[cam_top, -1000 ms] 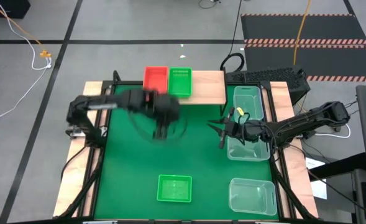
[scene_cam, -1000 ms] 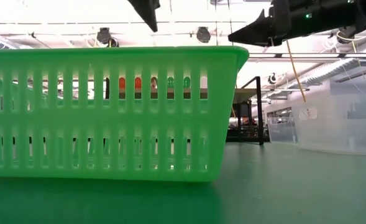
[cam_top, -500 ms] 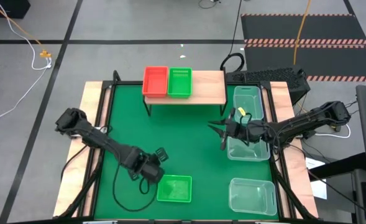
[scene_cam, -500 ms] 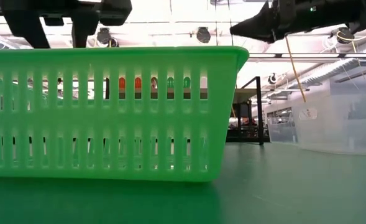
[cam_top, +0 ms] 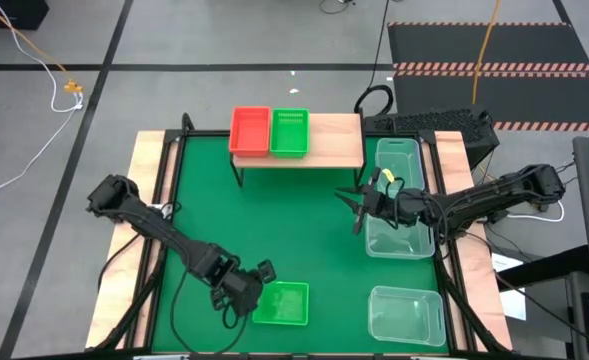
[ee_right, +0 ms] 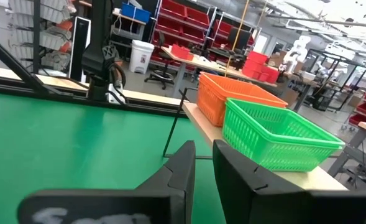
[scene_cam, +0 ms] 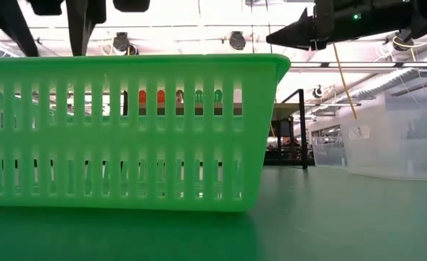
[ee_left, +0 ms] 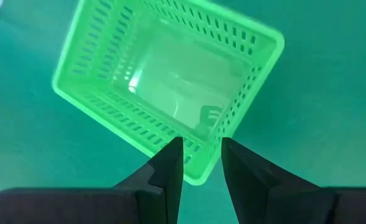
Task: Stack baskets on shelf by color
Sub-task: Stack the green bin on the green bin on the shelf
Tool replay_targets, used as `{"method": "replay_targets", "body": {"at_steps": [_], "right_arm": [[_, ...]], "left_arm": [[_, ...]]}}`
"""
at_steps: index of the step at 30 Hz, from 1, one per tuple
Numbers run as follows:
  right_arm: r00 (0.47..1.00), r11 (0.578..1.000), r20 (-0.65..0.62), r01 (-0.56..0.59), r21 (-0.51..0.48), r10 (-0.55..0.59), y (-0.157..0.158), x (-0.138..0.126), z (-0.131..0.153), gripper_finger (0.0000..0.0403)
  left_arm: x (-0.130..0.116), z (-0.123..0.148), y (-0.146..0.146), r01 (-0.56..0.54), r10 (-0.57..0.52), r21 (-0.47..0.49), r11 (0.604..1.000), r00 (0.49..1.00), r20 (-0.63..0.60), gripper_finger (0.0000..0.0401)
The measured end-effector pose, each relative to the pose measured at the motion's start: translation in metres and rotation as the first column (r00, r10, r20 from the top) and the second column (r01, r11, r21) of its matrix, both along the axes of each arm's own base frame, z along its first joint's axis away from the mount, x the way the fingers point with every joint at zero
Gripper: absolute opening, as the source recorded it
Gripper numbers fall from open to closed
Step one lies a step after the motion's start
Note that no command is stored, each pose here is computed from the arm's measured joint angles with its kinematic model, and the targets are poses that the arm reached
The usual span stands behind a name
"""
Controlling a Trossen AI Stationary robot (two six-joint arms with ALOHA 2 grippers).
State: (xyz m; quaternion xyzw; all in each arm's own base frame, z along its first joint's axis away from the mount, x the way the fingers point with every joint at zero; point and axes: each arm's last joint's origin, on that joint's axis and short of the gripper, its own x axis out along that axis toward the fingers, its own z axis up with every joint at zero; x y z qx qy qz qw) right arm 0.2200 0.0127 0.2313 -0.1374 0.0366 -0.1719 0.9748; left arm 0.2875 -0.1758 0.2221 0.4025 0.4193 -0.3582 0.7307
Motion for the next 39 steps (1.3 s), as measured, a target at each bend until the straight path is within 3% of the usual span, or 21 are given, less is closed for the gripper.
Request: {"method": "replay_targets", "body": {"at_steps": [7,12,24,39], "right_arm": [[1.0,1.0,0.004,-0.003,0.008,0.003,0.0,0.0,0.0,0.005],[1.0,1.0,0.002,-0.002,0.004,0.002,0.0,0.0,0.0,0.005],[1.0,1.0,-0.013,-0.002,0.003,0.002,0.0,0.0,-0.002,0.005],[1.0,1.0,-0.013,-0.002,0.004,0.002,0.0,0.0,-0.001,0.005]], "left_arm": [[-0.011,-0.026,0.004,0.047,-0.045,0.055,0.997,0.998,-0.035,0.0113],[-0.011,-0.035,0.004,0.089,-0.092,0.082,0.993,0.996,0.022,0.0113],[-0.001,-0.033,0.003,0.099,-0.109,0.065,0.993,0.981,0.16,0.0113],[0.012,-0.064,0.005,0.243,-0.267,0.191,0.951,0.957,0.112,0.011]]}}
